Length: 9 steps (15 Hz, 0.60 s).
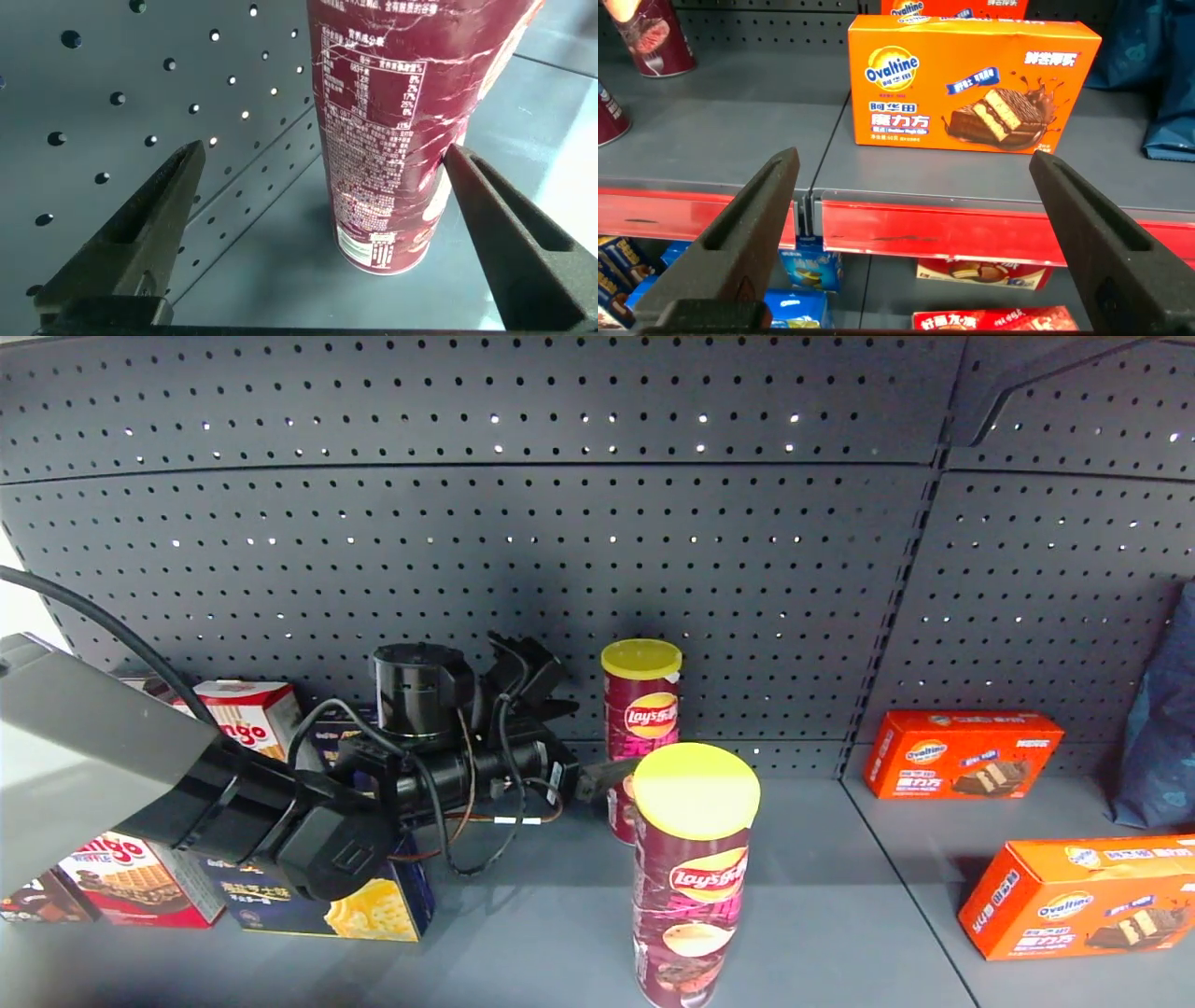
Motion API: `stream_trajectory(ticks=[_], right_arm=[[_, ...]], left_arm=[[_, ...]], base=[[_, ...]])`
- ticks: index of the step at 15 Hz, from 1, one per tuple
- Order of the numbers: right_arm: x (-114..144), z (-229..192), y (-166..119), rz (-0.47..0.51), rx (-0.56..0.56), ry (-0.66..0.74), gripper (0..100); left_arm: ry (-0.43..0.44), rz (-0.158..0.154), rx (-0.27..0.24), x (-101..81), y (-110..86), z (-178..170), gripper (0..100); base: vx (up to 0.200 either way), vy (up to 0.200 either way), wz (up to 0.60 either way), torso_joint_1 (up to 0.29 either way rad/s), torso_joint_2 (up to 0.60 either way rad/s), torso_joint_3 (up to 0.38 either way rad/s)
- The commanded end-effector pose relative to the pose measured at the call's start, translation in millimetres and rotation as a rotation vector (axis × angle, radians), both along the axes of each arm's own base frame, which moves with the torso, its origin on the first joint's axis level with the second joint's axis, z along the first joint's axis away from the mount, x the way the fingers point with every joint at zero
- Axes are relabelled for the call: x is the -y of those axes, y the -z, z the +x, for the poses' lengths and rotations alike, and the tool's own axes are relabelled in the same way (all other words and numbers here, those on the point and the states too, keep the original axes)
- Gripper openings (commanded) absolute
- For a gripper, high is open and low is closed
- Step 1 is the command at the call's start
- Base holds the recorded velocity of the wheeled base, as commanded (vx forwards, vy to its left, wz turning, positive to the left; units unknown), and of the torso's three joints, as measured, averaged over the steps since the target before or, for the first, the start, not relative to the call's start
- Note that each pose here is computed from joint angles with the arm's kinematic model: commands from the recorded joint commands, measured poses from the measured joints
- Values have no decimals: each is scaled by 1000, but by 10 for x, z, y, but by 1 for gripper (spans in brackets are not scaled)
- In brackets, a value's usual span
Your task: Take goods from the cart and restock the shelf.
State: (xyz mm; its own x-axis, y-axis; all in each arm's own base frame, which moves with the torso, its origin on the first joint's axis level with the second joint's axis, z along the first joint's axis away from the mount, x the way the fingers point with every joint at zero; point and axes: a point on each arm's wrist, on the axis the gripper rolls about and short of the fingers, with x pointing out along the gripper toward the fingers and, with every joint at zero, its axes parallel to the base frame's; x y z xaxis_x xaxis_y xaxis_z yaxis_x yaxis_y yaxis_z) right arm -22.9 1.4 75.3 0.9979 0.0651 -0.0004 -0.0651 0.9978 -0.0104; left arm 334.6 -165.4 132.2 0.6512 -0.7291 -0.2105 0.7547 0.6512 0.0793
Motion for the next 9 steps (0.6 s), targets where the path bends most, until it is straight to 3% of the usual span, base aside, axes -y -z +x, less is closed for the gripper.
stream_trajectory(ticks=[1, 9], right_arm=[[0, 1, 0, 0, -1, -1, 100], [0, 1, 0, 0, -1, -1, 100]], left_arm=[[-1, 0, 2, 0, -2, 1, 100], [-22, 0, 10, -17, 12, 26, 100]], base=[[0, 0, 0, 0, 0, 0], [0, 0, 0, 0, 0, 0]])
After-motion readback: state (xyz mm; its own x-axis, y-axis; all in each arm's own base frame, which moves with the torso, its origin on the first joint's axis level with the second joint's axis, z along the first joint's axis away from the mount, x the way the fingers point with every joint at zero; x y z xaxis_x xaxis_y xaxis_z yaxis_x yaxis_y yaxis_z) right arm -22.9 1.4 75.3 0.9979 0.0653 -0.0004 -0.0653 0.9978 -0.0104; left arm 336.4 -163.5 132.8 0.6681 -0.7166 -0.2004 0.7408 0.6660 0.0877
